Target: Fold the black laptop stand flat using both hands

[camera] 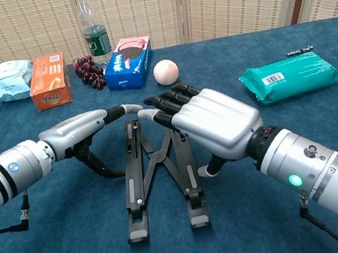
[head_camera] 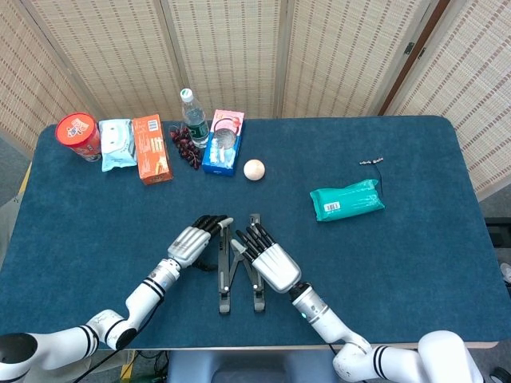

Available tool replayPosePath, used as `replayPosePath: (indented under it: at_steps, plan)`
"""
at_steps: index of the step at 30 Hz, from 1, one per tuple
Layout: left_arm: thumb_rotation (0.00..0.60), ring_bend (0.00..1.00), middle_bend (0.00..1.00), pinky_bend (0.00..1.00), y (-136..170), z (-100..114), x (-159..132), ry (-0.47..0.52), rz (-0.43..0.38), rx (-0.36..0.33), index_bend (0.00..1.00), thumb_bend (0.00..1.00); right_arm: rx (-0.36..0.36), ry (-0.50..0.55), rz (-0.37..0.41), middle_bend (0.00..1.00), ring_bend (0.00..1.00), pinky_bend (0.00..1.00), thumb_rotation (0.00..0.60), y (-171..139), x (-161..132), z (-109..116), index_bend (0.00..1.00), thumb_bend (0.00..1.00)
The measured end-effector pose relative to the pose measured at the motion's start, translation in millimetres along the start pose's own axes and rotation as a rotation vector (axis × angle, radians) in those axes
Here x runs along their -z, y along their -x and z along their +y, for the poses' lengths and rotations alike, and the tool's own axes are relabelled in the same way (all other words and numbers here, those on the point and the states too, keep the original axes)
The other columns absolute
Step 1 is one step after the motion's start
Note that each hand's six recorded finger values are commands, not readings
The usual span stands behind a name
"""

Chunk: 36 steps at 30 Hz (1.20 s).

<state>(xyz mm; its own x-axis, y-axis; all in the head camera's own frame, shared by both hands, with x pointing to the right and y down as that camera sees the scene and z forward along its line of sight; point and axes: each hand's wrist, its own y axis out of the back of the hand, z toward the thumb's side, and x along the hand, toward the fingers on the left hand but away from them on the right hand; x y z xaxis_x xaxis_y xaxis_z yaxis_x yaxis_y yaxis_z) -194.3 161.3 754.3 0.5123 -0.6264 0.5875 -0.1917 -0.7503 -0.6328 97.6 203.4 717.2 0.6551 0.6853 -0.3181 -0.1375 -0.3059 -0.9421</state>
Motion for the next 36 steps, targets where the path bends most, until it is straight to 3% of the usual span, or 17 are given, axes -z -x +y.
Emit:
replayPosePath:
  at_steps: [15,25,30,36]
  plan:
    - [0.600,0.04,0.05,0.00,0,3,2,-0.005,0.001,-0.001,0.00,0.15,0.047,0.008,0.003,0.00,0.00,0.00,0.600,4,0,5,0.00,0.00]
    - [0.600,0.04,0.05,0.00,18,25,24,-0.026,0.057,-0.046,0.00,0.15,0.066,0.054,0.023,0.00,0.00,0.00,0.600,-6,18,30,0.00,0.00]
    - [0.600,0.04,0.05,0.00,37,44,41,-0.037,0.104,-0.094,0.00,0.15,0.017,0.133,0.082,0.00,0.00,0.00,0.600,-8,33,52,0.00,0.00]
    - [0.600,0.04,0.05,0.00,67,66,64,-0.036,0.178,-0.152,0.00,0.15,-0.134,0.147,0.212,0.00,0.00,0.00,0.600,6,53,76,0.00,0.00]
